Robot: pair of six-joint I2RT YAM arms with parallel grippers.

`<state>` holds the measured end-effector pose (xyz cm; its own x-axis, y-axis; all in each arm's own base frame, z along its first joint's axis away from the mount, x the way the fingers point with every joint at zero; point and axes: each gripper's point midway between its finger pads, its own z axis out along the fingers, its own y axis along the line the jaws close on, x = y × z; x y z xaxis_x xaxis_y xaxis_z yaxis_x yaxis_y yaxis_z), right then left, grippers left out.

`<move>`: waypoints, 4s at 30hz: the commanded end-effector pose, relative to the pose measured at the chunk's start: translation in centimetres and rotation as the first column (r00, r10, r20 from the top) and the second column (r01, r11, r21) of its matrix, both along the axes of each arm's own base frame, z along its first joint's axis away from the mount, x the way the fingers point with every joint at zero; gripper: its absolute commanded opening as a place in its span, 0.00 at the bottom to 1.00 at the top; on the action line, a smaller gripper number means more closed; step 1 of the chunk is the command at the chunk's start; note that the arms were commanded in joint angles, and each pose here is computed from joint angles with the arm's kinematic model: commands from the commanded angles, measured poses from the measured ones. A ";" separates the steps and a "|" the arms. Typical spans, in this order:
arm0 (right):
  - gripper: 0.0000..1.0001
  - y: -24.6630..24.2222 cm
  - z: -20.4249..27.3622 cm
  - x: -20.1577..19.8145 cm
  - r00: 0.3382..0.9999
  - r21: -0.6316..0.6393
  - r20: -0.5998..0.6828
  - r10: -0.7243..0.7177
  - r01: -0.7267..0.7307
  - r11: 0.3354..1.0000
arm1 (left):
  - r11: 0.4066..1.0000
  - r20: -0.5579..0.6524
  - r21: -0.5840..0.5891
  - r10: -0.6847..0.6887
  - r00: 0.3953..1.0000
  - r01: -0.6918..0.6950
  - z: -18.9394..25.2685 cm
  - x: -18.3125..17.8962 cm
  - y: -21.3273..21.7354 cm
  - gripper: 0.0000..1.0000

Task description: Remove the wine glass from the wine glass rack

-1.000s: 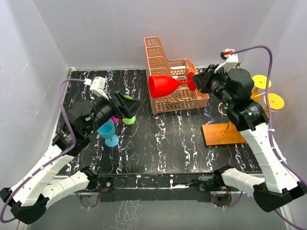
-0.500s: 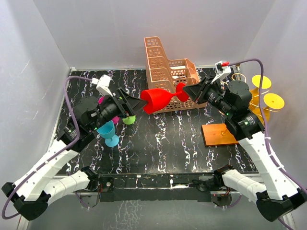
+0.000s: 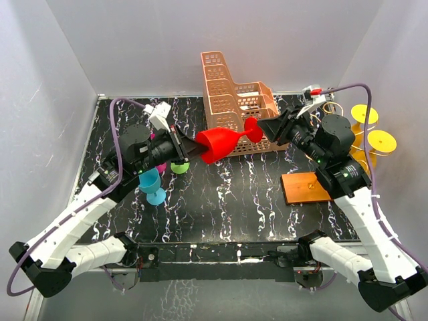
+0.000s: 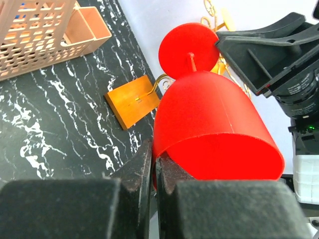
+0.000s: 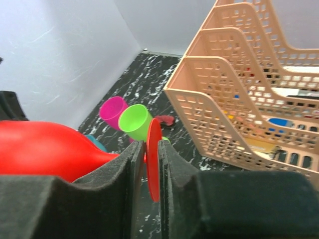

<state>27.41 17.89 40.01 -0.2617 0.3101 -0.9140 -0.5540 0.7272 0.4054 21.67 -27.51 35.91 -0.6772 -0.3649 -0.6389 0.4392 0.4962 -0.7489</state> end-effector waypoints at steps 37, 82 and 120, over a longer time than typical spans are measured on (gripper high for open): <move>0.80 -4.1 4.8 -0.3 0.937 -0.145 0.322 -0.135 0.189 0.971 | 0.505 -0.286 0.859 0.333 0.898 0.087 -17.7 -1.7 12.5 0.00; 0.82 -14.1 4.5 5.4 0.737 -0.459 0.159 -0.657 0.645 0.612 | 0.785 0.553 0.388 0.221 0.803 -0.483 1.5 8.9 8.3 0.90; 0.67 -25.6 1.7 2.0 0.569 -0.868 0.359 -0.740 0.495 -0.040 | 0.875 0.534 0.354 0.101 0.839 -0.331 -2.0 5.6 5.9 0.95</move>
